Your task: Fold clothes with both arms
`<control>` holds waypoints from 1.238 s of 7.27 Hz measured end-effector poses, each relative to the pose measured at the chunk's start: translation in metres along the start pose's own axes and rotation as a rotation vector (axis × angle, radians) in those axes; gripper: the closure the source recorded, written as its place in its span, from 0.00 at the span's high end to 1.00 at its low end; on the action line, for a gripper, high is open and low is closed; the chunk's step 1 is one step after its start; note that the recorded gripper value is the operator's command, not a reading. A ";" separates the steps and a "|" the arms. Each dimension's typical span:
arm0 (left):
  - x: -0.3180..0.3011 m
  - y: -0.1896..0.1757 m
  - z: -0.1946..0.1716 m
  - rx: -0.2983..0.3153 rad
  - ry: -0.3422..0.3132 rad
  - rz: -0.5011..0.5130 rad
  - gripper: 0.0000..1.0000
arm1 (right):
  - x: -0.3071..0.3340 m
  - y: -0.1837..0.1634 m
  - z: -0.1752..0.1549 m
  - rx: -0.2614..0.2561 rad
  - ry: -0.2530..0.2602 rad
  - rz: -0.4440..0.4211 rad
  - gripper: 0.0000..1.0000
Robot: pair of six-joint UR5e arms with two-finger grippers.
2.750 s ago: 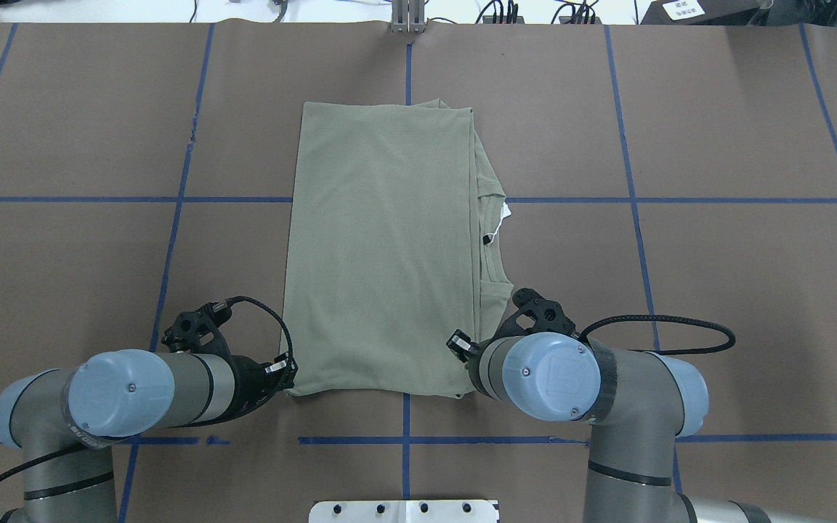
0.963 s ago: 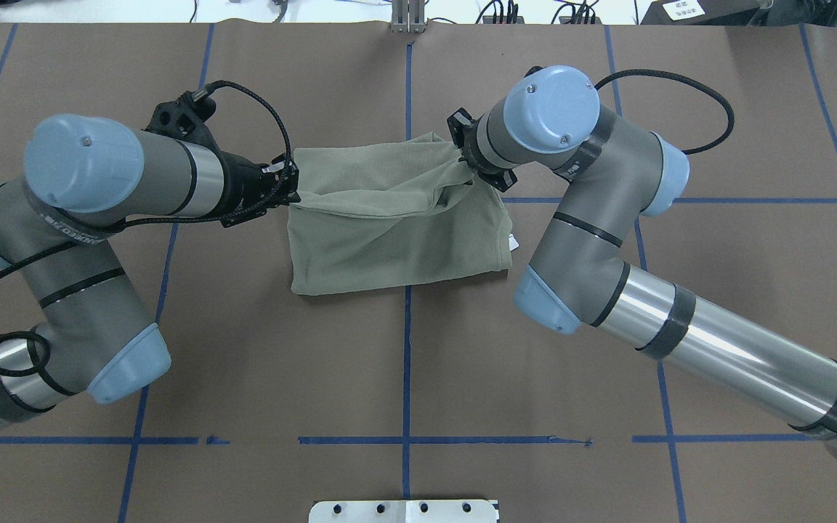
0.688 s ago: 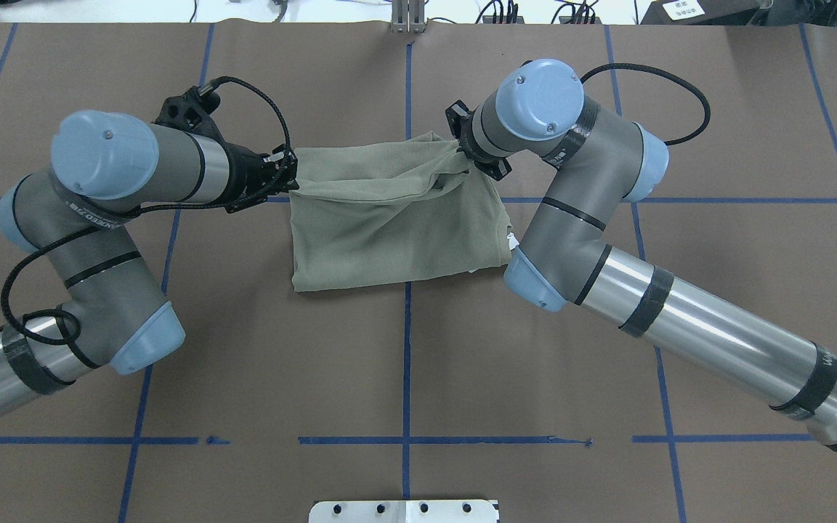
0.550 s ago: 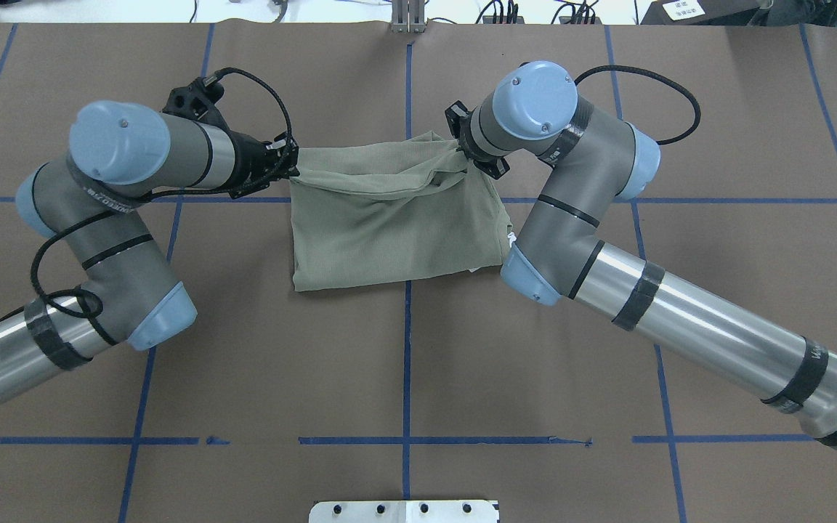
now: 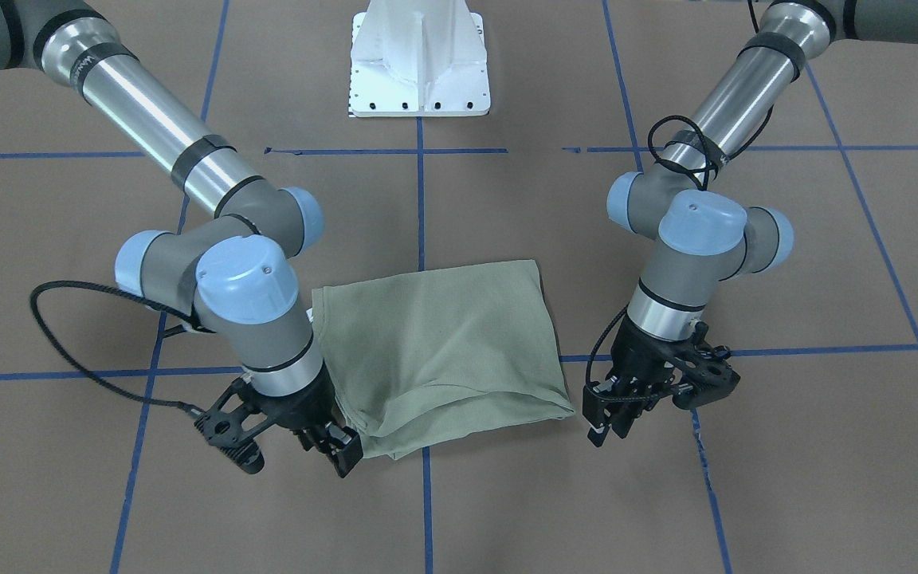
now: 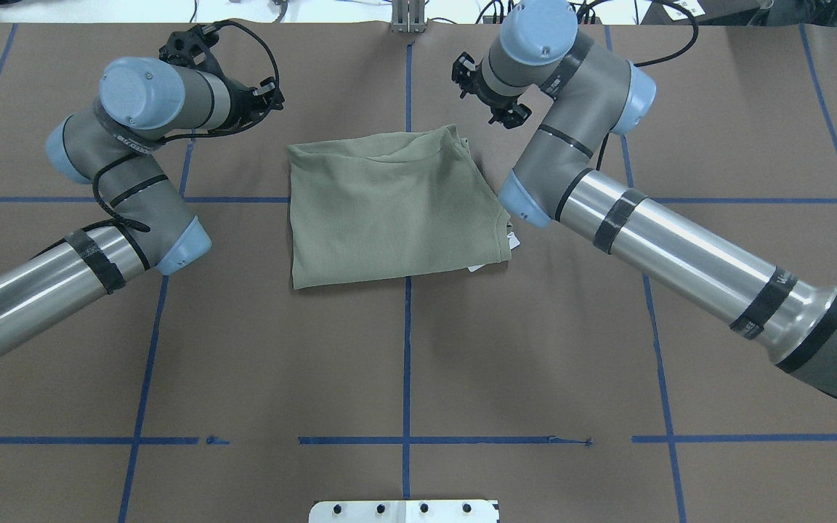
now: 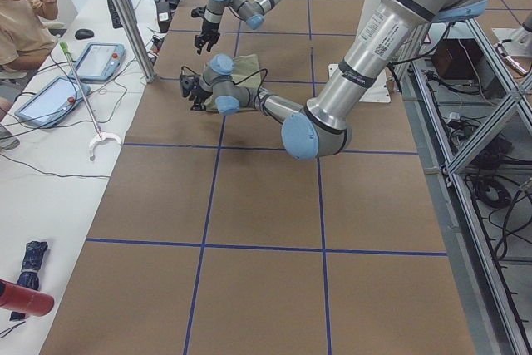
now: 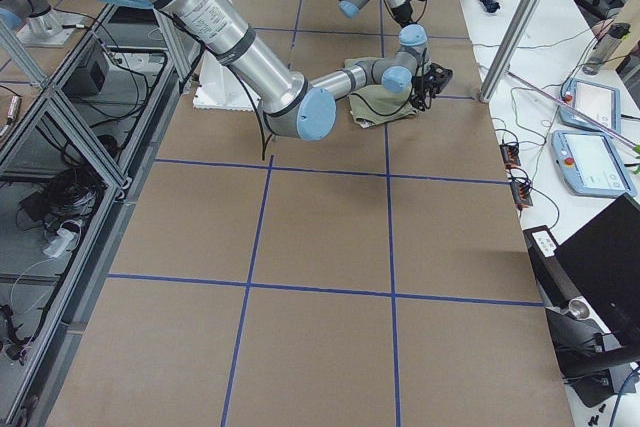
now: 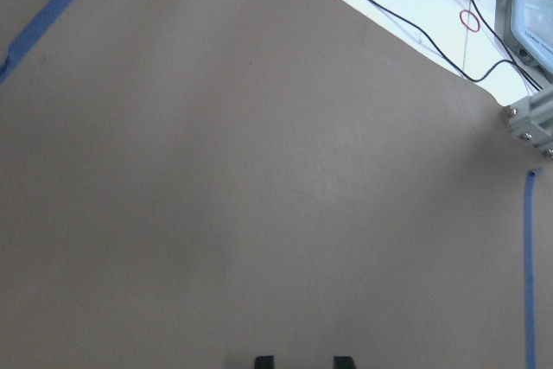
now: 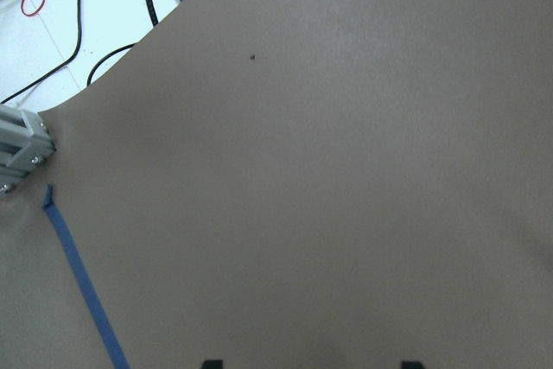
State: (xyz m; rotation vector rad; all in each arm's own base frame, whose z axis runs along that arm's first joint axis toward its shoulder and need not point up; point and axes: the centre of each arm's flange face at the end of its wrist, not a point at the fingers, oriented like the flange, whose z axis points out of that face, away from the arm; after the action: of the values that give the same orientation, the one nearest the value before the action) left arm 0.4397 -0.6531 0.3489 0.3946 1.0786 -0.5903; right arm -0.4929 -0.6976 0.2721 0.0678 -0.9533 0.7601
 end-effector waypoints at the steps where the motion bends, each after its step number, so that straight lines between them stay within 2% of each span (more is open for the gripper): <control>1: -0.001 -0.005 -0.002 -0.003 0.007 0.007 0.50 | 0.006 -0.021 -0.006 -0.011 0.004 -0.034 1.00; 2: -0.006 -0.009 -0.010 -0.029 0.018 0.023 0.50 | 0.018 -0.031 -0.008 -0.019 0.005 -0.061 1.00; 3: -0.023 -0.013 -0.026 -0.066 0.032 0.095 0.50 | 0.048 -0.040 -0.007 -0.032 0.018 -0.116 1.00; 4: -0.046 -0.018 -0.048 -0.088 0.048 0.217 0.50 | 0.089 -0.058 -0.005 -0.054 0.042 -0.195 1.00; 5: -0.074 -0.029 -0.068 -0.110 0.053 0.343 0.50 | 0.138 -0.090 -0.008 -0.083 0.067 -0.282 1.00; 7: -0.152 -0.075 -0.106 -0.141 0.029 0.569 0.50 | 0.246 -0.178 -0.036 -0.148 0.095 -0.450 1.00; 9: -0.235 -0.124 -0.141 -0.176 -0.061 0.685 0.50 | 0.345 -0.250 -0.071 -0.200 0.122 -0.592 1.00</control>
State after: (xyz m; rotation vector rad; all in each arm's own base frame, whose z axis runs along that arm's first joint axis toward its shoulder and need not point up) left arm 0.1823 -0.6098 0.4993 0.5514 0.8559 0.1002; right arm -0.1700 -0.6652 0.5571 0.1203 -0.8280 0.1207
